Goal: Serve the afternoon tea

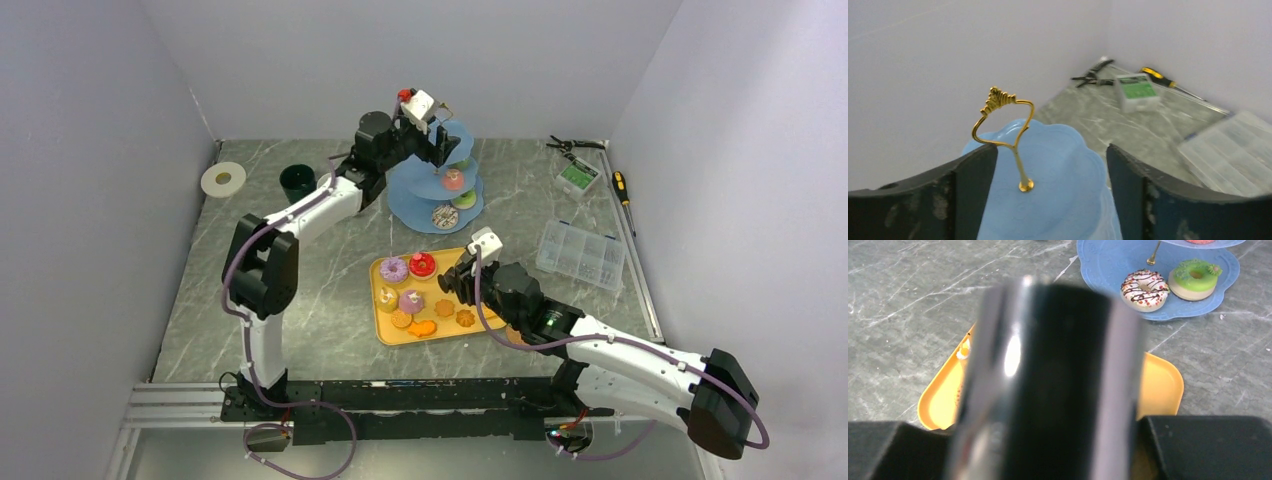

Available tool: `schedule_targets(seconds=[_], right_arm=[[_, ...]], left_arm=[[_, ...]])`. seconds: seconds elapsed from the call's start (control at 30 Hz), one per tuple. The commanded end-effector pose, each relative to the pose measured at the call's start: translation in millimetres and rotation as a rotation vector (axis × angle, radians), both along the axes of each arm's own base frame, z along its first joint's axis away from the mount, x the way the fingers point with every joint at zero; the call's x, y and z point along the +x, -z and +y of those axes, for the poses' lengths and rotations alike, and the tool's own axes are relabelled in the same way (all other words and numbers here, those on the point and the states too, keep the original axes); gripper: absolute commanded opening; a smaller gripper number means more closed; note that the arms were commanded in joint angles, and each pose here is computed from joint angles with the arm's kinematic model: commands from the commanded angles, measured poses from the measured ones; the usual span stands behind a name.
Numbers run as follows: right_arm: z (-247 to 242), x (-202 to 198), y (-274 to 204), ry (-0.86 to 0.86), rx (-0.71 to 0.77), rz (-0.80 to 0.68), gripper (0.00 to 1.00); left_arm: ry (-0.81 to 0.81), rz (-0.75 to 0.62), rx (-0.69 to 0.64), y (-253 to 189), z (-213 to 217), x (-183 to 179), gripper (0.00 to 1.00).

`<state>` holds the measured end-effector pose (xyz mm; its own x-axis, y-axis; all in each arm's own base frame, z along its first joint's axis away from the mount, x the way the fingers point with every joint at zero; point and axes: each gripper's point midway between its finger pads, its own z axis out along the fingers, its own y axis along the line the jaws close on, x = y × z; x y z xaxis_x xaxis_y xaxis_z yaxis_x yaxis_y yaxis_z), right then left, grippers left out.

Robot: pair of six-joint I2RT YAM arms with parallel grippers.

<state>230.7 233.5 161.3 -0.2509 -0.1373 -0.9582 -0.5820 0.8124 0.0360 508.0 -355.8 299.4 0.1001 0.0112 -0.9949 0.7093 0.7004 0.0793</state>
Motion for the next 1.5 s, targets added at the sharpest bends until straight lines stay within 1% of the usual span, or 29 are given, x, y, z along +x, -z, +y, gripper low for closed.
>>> schedule_targets(seconds=[0.0,0.03,0.07,0.13,0.2,0.3,0.4,0.53,0.7,0.87,1.07,1.13,1.23,1.3,1.37,1.4,1.47], right_arm=[[5.7,7.2,-38.3,0.008,0.088,-0.075,0.40],[5.4,6.8,-38.8,0.009,0.092,-0.076,0.40],[4.6,7.1,-38.6,0.012,0.093,-0.075,0.40],[4.3,6.1,-37.9,0.010,0.093,-0.070,0.40],[3.5,5.4,-38.8,0.011,0.098,-0.068,0.40],[2.1,3.7,-40.6,0.011,0.108,-0.067,0.40],[1.5,2.8,-42.0,0.009,0.111,-0.068,0.40],[2.9,2.3,-42.9,0.001,0.111,-0.067,0.40],[2.8,1.9,-44.5,-0.001,0.114,-0.069,0.39],[4.0,0.6,-46.4,-0.007,0.125,-0.063,0.39],[5.9,0.3,-49.1,-0.015,0.131,-0.062,0.39],[7.1,0.0,-48.9,-0.019,0.130,-0.059,0.39],[8.0,-0.1,-47.9,-0.022,0.131,-0.057,0.39],[7.7,0.3,-46.0,-0.020,0.132,-0.054,0.39],[7.8,0.3,-44.6,-0.021,0.133,-0.052,0.39],[7.9,0.6,-44.3,-0.020,0.133,-0.052,0.39],[8.3,0.9,-43.6,-0.022,0.131,-0.051,0.39]], left_arm=[[0.258,0.057,-0.066,-35.8,-2.5,-28.3,0.89],[0.318,0.071,-0.065,-35.7,-1.6,-30.6,0.92],[0.358,0.084,-0.064,-34.4,0.1,-30.0,0.93],[0.407,0.119,-0.063,-31.0,8.1,-22.5,0.93],[0.489,0.152,-0.061,-30.1,11.6,-21.6,0.92],[0.540,0.133,-0.050,-36.9,15.1,-14.2,0.91],[0.578,0.146,-0.039,-32.7,12.8,-11.1,0.93],[0.632,0.146,-0.037,-31.5,9.2,-14.8,0.93],[0.726,0.146,-0.038,-33.3,2.5,-17.5,0.90],[0.785,0.125,-0.034,-25.0,-3.6,-11.5,0.82],[0.795,0.100,-0.031,-21.4,-5.7,-3.7,0.70],[0.793,0.089,-0.031,-20.0,-5.9,-1.5,0.63],[0.785,0.077,-0.036,-21.9,-5.9,0.6,0.50],[0.777,0.072,-0.041,-23.4,-6.3,1.7,0.39],[0.753,0.072,-0.050,-25.4,-6.2,5.0,0.26],[0.742,0.070,-0.054,-25.9,-6.8,6.5,0.24],[0.728,0.066,-0.059,-27.9,-7.3,8.5,0.23]])
